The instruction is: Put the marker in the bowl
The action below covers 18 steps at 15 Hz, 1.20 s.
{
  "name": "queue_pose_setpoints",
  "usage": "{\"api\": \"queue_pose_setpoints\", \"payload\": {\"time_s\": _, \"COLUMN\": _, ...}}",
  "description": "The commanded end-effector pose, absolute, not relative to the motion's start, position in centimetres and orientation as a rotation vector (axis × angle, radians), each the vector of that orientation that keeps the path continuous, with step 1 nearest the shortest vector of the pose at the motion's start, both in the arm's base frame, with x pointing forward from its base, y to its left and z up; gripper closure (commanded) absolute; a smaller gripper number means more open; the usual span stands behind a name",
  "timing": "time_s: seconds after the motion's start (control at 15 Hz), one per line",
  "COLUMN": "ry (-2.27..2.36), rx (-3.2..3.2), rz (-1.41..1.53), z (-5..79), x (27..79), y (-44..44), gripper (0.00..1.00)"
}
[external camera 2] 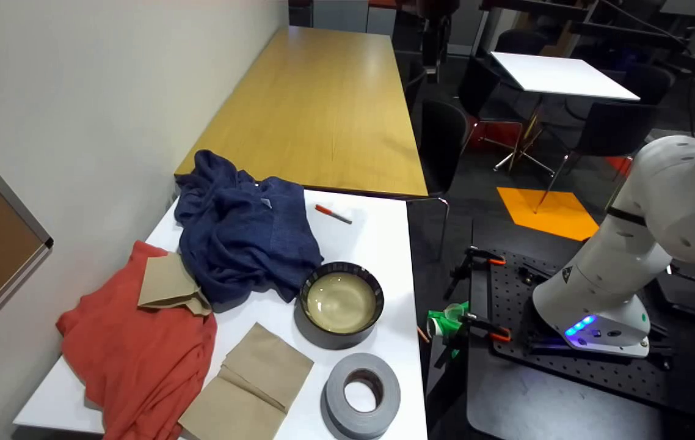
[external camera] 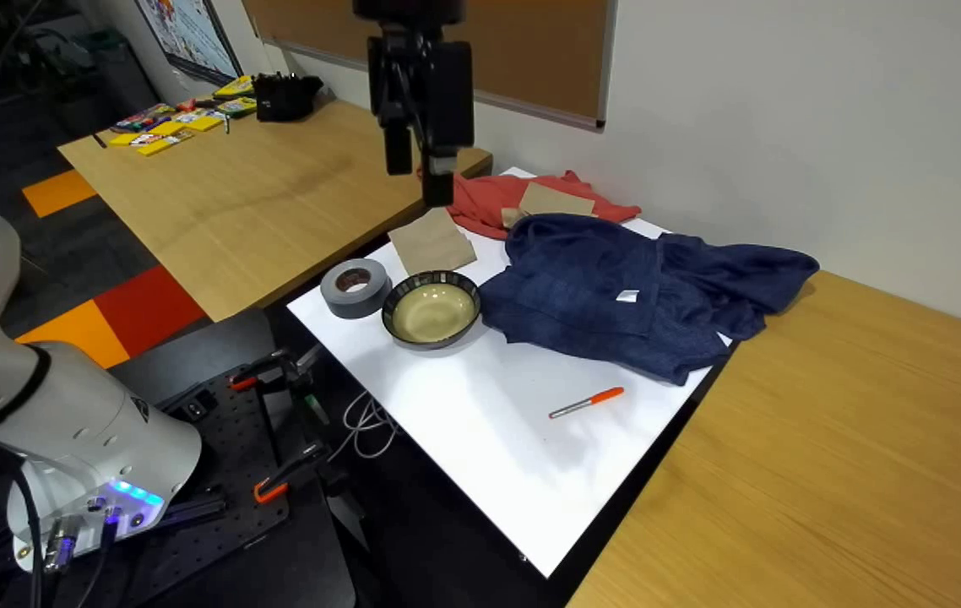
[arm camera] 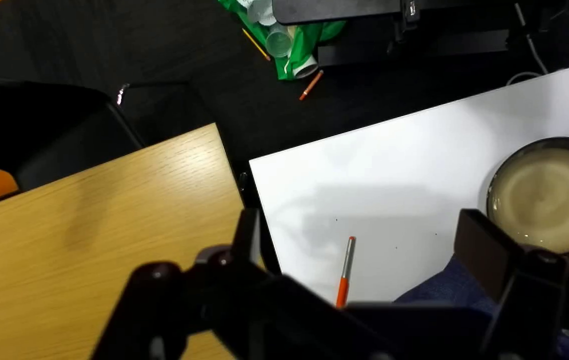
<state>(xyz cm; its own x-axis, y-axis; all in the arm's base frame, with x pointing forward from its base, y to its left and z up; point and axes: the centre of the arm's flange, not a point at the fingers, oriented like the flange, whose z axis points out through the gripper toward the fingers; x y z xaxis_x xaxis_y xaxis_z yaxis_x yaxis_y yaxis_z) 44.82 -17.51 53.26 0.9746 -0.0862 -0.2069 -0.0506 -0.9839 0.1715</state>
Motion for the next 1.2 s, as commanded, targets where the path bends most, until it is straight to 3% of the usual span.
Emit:
{"api": "queue_pose_setpoints", "payload": {"time_s": 0.0, "ry": -0.123, "rx": 2.965, "rz": -0.231, "z": 52.0, "x": 45.9, "y": -18.0, "gripper": 0.0}}
{"api": "queue_pose_setpoints", "payload": {"time_s": 1.13, "ry": -0.24, "rx": 3.048, "rz": 0.176, "z": 33.0, "x": 52.6, "y": -19.7, "gripper": 0.0}}
